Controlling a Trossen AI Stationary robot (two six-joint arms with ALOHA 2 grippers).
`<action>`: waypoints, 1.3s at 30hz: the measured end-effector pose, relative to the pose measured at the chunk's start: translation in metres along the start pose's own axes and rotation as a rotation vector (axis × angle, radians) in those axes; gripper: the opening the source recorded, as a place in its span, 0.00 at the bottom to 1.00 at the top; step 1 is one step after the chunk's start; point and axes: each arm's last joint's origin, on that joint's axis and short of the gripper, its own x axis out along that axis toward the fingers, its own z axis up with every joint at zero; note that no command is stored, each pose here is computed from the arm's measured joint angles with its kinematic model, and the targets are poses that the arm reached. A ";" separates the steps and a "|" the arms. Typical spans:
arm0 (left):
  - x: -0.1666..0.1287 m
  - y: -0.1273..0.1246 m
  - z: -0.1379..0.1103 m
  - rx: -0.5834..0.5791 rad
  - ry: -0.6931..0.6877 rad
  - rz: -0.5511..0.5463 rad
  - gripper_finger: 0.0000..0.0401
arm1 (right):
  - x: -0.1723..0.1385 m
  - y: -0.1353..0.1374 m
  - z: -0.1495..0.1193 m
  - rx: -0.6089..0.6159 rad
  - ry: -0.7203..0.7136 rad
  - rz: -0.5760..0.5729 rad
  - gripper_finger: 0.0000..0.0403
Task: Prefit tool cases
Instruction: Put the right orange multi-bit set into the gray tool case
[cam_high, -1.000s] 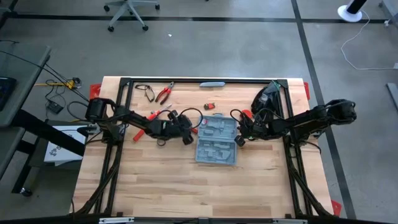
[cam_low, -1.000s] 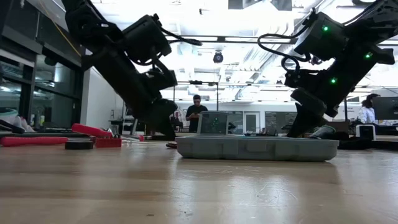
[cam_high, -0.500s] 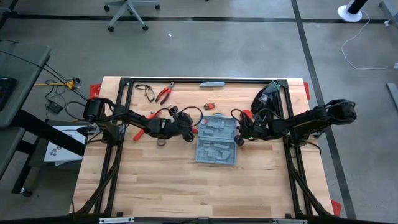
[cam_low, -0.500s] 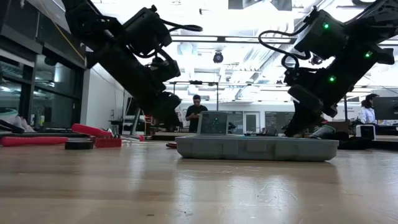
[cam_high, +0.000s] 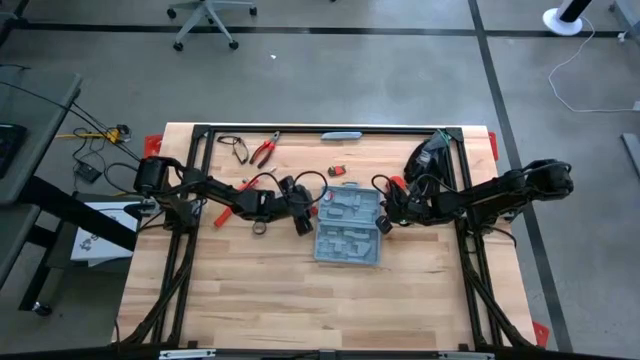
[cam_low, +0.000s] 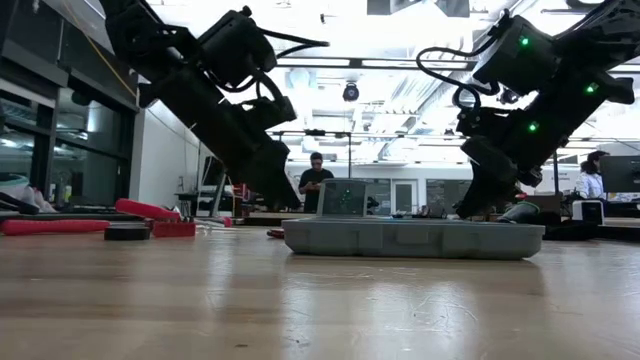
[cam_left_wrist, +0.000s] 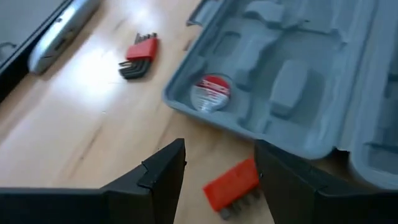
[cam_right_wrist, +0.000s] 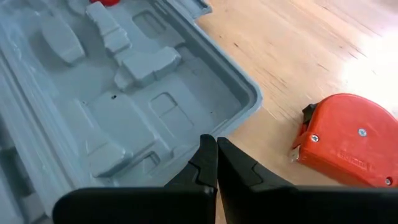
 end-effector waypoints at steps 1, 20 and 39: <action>0.000 0.000 0.000 0.001 0.001 -0.005 0.46 | 0.000 0.000 0.000 -0.001 0.000 0.000 0.00; 0.014 0.029 -0.001 -0.033 0.066 -0.109 0.46 | 0.001 0.000 0.009 -0.152 -0.080 -0.013 0.00; 0.029 0.078 -0.010 -0.149 0.161 -0.426 0.46 | 0.001 0.002 0.007 -0.159 -0.048 0.036 0.00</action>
